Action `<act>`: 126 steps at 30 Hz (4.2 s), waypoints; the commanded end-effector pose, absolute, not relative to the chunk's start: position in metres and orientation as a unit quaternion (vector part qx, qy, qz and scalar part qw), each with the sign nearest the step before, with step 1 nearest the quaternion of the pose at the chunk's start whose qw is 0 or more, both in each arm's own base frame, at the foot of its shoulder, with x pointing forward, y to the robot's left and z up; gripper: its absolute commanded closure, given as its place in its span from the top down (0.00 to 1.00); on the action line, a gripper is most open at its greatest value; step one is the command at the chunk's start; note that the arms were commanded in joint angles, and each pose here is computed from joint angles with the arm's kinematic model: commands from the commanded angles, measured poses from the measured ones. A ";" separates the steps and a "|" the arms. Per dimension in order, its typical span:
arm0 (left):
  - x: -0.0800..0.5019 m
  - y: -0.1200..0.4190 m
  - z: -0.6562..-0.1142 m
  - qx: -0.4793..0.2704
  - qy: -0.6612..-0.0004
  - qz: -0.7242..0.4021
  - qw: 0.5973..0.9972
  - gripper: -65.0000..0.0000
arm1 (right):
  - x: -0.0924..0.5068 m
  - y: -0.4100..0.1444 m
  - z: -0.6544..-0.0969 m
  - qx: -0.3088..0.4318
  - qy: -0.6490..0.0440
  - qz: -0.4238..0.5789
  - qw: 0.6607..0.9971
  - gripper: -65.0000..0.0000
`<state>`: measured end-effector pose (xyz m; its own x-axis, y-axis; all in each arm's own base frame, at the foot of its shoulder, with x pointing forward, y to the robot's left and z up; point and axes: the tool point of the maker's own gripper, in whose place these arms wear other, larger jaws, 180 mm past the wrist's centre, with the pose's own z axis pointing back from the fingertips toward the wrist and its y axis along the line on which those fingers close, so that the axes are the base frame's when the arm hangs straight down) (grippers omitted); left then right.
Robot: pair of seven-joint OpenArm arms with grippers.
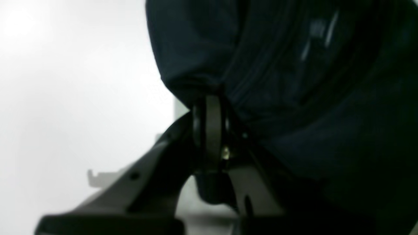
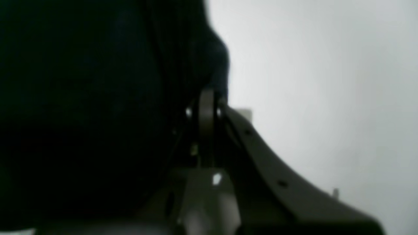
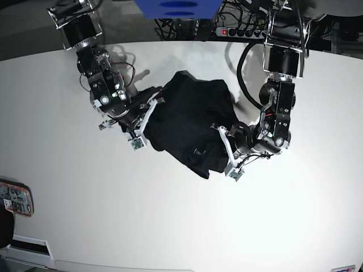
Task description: Fold the T-shirt properly
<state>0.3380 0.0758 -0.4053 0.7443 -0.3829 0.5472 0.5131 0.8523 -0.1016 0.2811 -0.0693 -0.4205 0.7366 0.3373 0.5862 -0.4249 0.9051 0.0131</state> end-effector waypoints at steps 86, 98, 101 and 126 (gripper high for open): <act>0.190 0.127 -0.360 -0.047 -0.368 -0.190 0.909 0.00 | 0.203 -0.176 -0.372 0.012 -0.429 0.088 0.899 0.00; 0.143 0.164 -0.376 -0.032 -0.314 -0.154 0.936 0.00 | 0.125 -0.239 -0.379 -0.057 -0.378 0.060 0.922 0.00; 0.135 0.160 -0.372 -0.043 -0.335 -0.150 0.929 0.00 | 0.102 -0.240 -0.381 -0.057 -0.366 0.063 0.927 0.00; -0.060 0.084 -0.449 -0.209 -0.107 -0.241 0.942 0.00 | -0.042 -0.161 -0.445 0.042 -0.208 0.207 0.955 0.00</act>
